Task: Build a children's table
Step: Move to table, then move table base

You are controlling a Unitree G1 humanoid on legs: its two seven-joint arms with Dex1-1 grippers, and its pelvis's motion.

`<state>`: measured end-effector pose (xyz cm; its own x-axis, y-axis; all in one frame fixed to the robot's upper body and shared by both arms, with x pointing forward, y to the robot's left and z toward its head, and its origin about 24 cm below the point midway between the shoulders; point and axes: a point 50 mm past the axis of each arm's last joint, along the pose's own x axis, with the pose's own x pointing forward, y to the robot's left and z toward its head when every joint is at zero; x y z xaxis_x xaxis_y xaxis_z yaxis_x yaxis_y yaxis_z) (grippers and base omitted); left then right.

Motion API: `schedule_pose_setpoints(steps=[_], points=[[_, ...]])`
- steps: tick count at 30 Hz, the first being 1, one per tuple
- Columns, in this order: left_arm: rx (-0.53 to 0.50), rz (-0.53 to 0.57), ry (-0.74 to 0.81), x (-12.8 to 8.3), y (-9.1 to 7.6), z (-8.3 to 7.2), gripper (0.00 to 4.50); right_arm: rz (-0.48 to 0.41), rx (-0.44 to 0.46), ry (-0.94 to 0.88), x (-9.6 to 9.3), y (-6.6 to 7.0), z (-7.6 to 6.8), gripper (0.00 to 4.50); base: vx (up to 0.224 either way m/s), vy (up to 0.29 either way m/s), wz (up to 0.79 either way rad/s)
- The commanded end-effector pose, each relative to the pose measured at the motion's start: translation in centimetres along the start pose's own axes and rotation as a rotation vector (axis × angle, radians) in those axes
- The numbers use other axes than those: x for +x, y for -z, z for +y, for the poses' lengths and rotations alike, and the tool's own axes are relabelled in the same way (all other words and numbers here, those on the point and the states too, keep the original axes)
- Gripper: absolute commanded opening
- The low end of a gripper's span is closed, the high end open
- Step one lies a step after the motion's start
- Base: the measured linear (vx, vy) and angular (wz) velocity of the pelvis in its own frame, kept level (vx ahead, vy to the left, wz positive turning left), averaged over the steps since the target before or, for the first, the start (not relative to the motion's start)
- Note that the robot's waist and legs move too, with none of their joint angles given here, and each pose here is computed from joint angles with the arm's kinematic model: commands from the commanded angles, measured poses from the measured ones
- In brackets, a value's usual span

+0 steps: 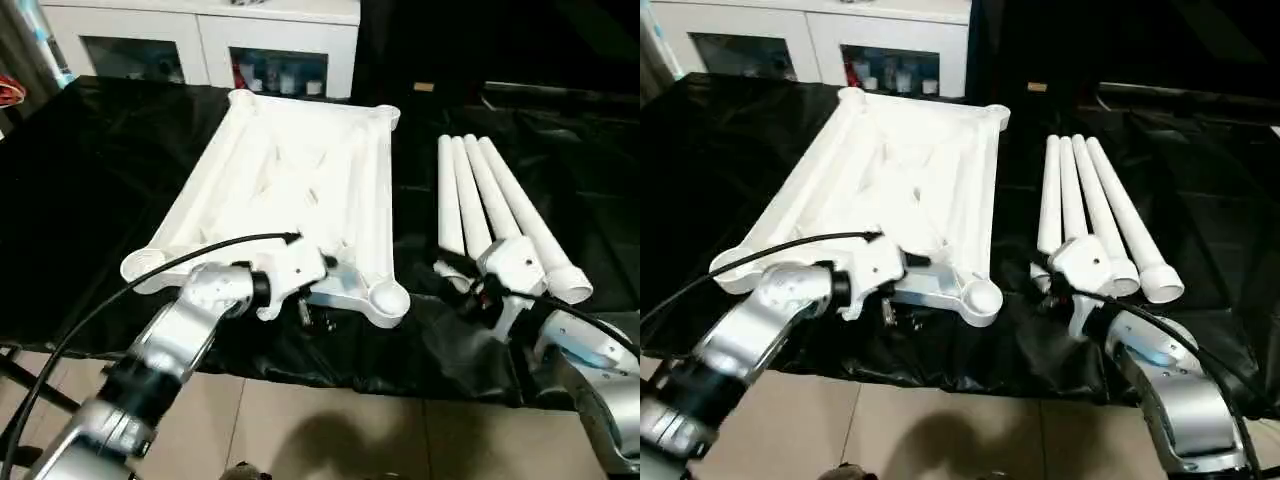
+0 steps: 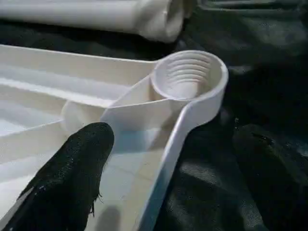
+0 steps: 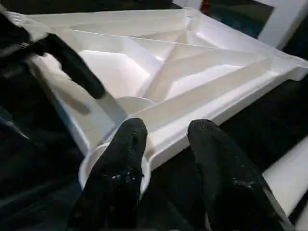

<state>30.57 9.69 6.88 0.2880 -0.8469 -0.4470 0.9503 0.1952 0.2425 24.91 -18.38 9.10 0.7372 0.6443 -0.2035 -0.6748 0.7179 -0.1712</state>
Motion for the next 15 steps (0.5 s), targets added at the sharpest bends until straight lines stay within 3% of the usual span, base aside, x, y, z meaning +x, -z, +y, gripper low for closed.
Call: schedule_pose_setpoints(steps=[1,5,7,10,15], points=[[0.058,0.049,0.035,0.4,0.1,0.8,4.2,0.032,-0.025,-0.073,-0.5,0.2,0.6,1.65,0.0,0.0,0.0],[-0.018,0.023,0.054,0.3,-0.2,2.3,4.06,0.054,-0.056,-0.102,-0.9,0.4,0.8,1.65,0.0,0.0,0.0],[-0.115,-0.041,0.113,-0.1,-0.6,2.9,3.83,0.058,-0.05,-0.108,-1.1,0.4,0.9,1.65,0.0,0.0,0.0],[-0.071,0.012,0.11,-0.2,-0.6,3.4,3.74,0.084,-0.071,-0.121,-1.3,0.6,1.0,1.65,0.0,0.0,0.0],[-0.087,0.03,0.129,0.0,-0.5,3.8,3.38,0.09,-0.088,-0.135,-1.2,0.6,1.0,1.65,0.0,0.0,0.0]])
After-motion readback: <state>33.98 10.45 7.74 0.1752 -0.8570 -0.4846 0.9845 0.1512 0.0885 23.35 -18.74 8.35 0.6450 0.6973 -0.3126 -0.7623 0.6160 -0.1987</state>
